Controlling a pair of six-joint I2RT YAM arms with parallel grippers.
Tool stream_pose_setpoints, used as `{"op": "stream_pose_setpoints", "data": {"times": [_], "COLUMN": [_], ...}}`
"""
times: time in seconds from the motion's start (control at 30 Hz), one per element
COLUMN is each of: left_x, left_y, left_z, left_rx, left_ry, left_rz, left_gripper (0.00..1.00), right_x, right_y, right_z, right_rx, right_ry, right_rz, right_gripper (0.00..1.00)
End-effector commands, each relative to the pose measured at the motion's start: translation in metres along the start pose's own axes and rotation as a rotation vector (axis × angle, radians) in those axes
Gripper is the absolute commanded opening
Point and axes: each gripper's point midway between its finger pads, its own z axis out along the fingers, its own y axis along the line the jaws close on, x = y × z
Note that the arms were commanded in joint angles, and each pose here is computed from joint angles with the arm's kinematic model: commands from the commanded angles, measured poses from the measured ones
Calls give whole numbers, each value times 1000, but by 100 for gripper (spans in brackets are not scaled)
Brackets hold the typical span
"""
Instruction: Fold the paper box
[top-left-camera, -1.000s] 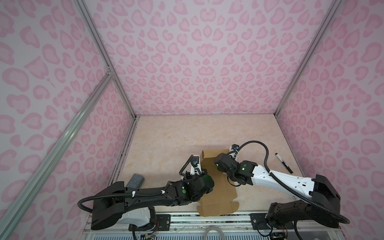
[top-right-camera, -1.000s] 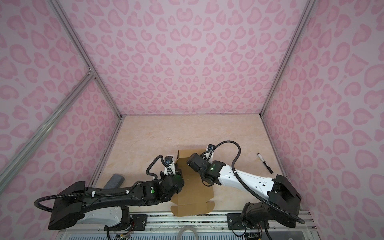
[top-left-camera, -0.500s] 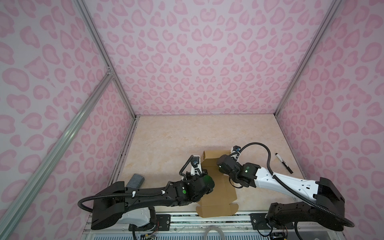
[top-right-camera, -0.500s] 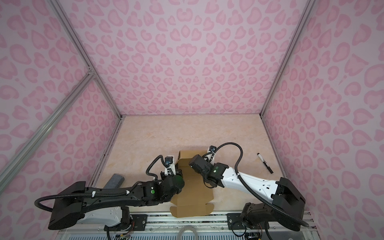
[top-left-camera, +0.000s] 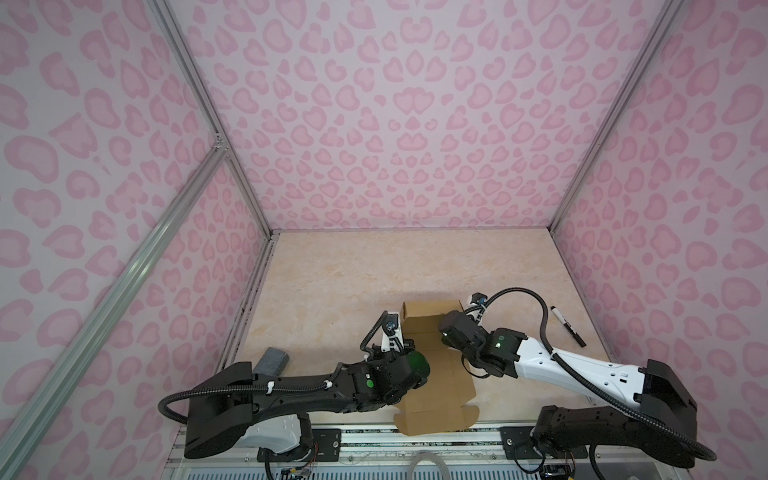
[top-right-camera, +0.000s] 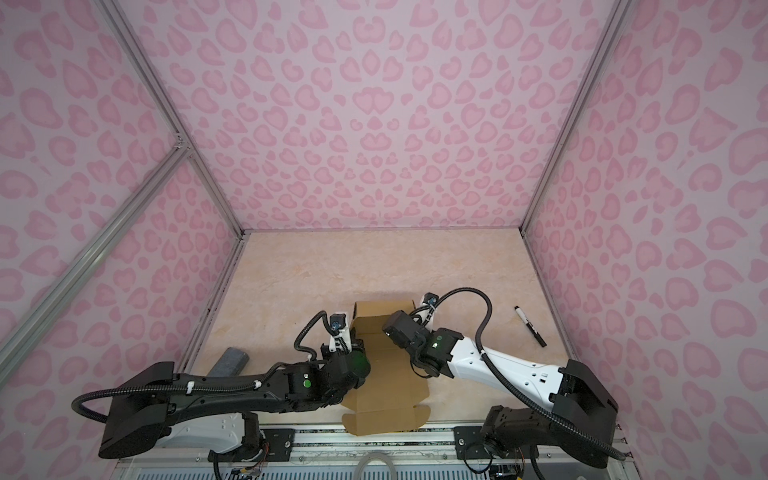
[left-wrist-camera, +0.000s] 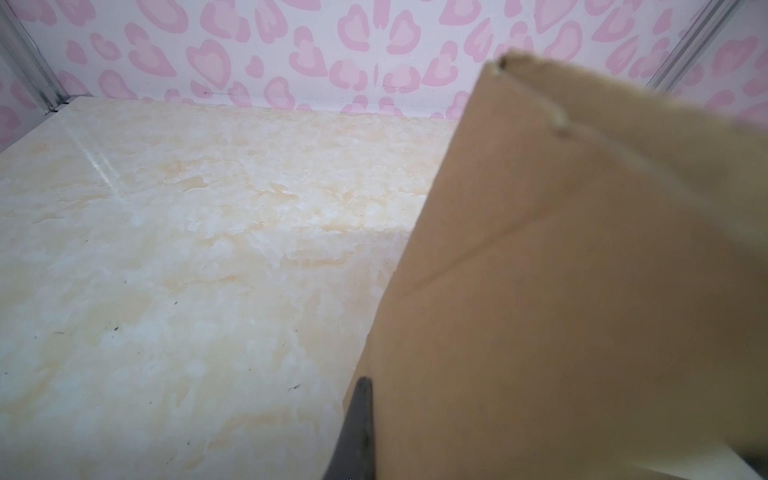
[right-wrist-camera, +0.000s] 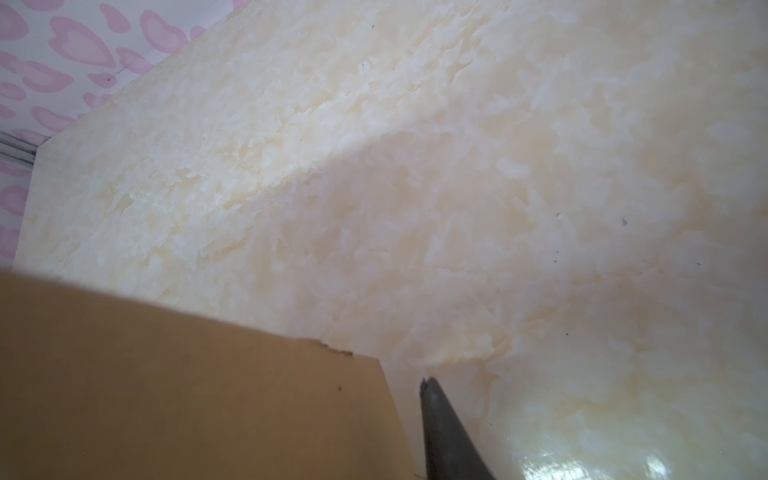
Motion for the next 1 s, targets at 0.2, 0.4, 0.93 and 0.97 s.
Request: {"op": "stream_pose_setpoints", "data": {"times": [0.2,0.4,0.93,0.97], "left_x": [-5,-4,-15,-17], "left_y": [5,12,16,13], "left_z": [2,8,11,8], "left_rx": [-39,-53,95,131], "left_ry": [-27,-19,-43,-50], "left_rz": [-13,1,23,27], "left_gripper": [4,4,4,4], "right_x": [-4,-4,-81,-90], "right_y": [-7,6,-10,-11], "right_z": [-14,-42,-85,-81], "right_rx": [-11,-105,-157,-165], "right_ry": [-33,-62,-205,-202], "right_rz": [-48,-141,-214,-202], "right_gripper": [46,53,55,56]}}
